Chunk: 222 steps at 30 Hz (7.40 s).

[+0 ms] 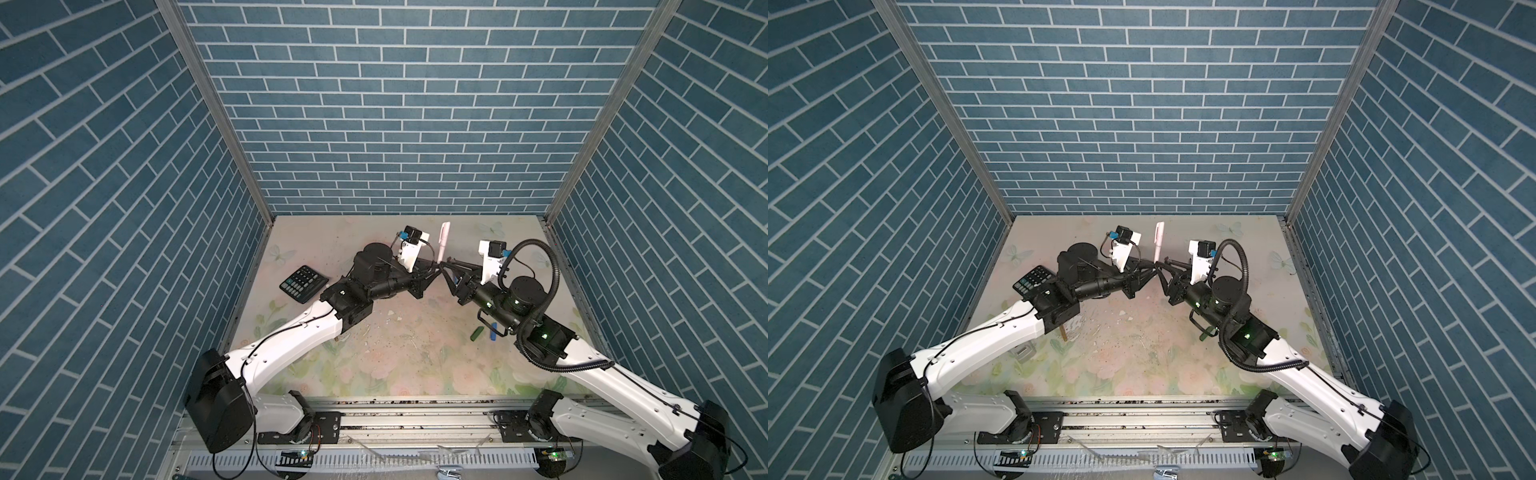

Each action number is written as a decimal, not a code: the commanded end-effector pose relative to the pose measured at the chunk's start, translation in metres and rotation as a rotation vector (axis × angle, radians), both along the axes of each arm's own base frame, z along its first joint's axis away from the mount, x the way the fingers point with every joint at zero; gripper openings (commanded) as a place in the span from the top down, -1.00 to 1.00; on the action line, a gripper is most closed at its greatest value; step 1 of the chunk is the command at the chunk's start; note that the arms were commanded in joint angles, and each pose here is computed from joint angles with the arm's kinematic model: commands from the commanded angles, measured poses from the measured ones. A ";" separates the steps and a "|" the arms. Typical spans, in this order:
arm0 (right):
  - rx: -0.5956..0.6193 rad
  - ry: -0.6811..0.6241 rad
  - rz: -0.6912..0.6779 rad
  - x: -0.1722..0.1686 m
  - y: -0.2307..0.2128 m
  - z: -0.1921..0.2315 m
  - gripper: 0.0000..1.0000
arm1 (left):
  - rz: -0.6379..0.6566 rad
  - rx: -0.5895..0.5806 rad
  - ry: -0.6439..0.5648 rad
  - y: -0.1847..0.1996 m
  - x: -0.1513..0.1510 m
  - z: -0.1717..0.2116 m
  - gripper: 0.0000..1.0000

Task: Insert the pens into the pen caps
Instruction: 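Open and withdraw the right gripper while the left arm swings the pen away, then lower the capped pen onto the table and open the left gripper, then move the left gripper over the orange fountain pen while the right hovers, then lower the left gripper and grasp the orange fountain pen, then lift the orange fountain pen upright while the right gripper moves toward it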

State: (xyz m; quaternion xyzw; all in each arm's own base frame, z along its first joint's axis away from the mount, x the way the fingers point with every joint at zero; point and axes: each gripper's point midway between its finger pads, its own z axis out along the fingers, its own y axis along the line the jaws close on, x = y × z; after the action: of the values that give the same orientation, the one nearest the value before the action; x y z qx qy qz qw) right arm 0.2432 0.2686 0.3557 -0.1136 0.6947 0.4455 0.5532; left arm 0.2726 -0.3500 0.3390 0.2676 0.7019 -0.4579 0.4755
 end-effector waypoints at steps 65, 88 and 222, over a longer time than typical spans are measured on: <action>-0.423 0.511 -0.114 -0.008 -0.075 -0.135 0.09 | 0.633 0.936 0.858 0.216 0.190 -0.320 0.51; -0.436 0.635 -0.389 0.010 -0.111 -0.211 0.11 | 0.603 0.416 0.467 0.177 0.149 -0.143 0.11; -0.467 0.788 -0.205 -0.012 -0.071 -0.190 0.46 | 0.981 0.652 0.986 0.300 -0.026 -0.283 0.96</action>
State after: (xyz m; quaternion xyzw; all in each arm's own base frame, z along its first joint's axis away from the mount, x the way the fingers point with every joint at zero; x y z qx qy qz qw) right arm 0.2308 0.2000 0.1528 -0.0077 0.9452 0.2242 0.2374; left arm 0.2580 -0.0554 0.0433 -0.1914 0.9704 -0.0356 0.1426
